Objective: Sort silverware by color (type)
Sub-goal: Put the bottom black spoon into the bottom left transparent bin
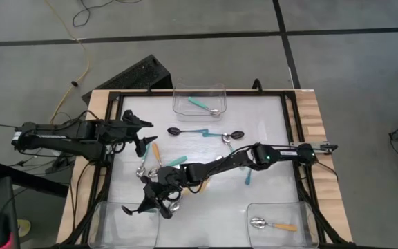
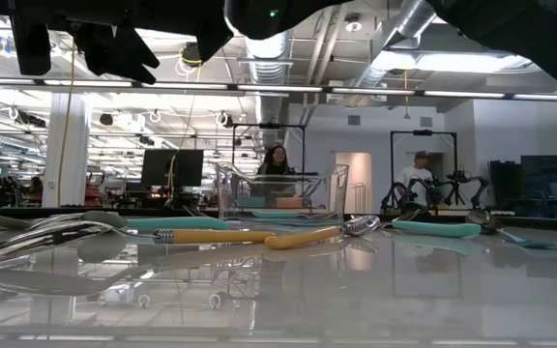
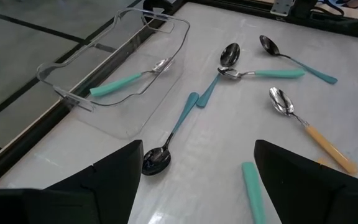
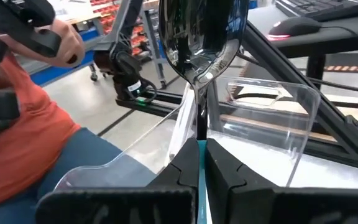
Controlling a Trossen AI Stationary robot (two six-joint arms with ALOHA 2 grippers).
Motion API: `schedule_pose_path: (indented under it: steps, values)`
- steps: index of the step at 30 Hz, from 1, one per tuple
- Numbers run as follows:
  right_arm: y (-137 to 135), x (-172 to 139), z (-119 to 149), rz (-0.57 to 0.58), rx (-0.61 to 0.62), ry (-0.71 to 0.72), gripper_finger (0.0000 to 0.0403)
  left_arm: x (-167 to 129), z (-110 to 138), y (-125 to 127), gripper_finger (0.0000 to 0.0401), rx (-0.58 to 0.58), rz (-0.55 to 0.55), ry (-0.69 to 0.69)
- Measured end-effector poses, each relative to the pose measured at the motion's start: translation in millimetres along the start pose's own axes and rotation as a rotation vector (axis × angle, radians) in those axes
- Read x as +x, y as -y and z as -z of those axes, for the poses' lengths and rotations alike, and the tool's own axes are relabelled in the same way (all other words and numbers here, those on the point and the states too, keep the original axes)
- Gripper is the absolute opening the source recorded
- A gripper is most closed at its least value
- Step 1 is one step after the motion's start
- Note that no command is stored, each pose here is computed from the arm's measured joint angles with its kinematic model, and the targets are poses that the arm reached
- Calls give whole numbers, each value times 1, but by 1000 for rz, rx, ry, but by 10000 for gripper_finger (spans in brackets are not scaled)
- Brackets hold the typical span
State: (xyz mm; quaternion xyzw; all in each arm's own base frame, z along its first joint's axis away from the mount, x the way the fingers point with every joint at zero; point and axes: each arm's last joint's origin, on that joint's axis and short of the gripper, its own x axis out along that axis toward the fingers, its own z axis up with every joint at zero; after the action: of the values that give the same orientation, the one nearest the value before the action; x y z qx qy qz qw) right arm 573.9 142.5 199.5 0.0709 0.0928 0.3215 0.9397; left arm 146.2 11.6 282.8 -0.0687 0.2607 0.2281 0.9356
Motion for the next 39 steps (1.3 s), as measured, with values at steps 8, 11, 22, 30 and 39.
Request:
schedule_pose_path:
  steps: [8,11,22,30,39]
  values:
    - [1,0,4,8,9,-35,29,0,0,0,293,-1,0,1]
    - [1,-1,4,9,9,-38,29,0,0,0,293,-1,0,1]
    - [8,-3,6,41,26,-68,29,0,0,0,293,-3,0,1]
    - [10,-5,3,24,-4,-43,32,0,0,0,293,-3,1,1]
    - [10,-5,5,26,3,-60,47,0,0,0,293,-3,0,1]
